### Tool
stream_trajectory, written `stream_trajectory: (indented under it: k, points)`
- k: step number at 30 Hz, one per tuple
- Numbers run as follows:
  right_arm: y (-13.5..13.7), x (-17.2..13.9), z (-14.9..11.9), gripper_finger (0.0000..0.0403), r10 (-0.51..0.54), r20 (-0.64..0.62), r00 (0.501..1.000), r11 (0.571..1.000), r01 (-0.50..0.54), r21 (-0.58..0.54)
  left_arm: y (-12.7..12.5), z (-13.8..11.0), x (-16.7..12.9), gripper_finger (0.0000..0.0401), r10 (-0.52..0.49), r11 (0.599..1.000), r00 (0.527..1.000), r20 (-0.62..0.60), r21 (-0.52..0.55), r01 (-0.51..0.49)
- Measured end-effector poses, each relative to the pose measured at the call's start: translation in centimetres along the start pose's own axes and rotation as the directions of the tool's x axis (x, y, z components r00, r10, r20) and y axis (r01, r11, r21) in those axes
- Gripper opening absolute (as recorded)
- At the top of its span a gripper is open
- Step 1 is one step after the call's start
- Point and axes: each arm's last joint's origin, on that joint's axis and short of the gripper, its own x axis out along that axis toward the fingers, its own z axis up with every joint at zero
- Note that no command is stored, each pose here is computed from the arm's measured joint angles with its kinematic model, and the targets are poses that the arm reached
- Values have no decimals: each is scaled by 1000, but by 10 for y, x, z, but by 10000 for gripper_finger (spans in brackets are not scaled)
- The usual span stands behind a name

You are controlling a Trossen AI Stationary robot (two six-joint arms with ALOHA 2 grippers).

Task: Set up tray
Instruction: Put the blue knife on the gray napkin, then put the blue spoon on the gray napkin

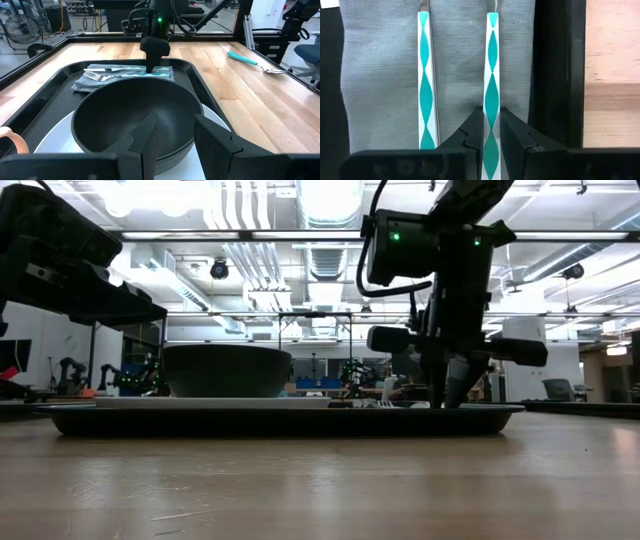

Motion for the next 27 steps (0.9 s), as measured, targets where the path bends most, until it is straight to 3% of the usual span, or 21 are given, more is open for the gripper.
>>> stream_trajectory:
  k: [27]
  points:
    - [6,-3,11,160,49,-71,996,997,-53,-58,0,0,0,105,0,1000,1000,0,0,0]
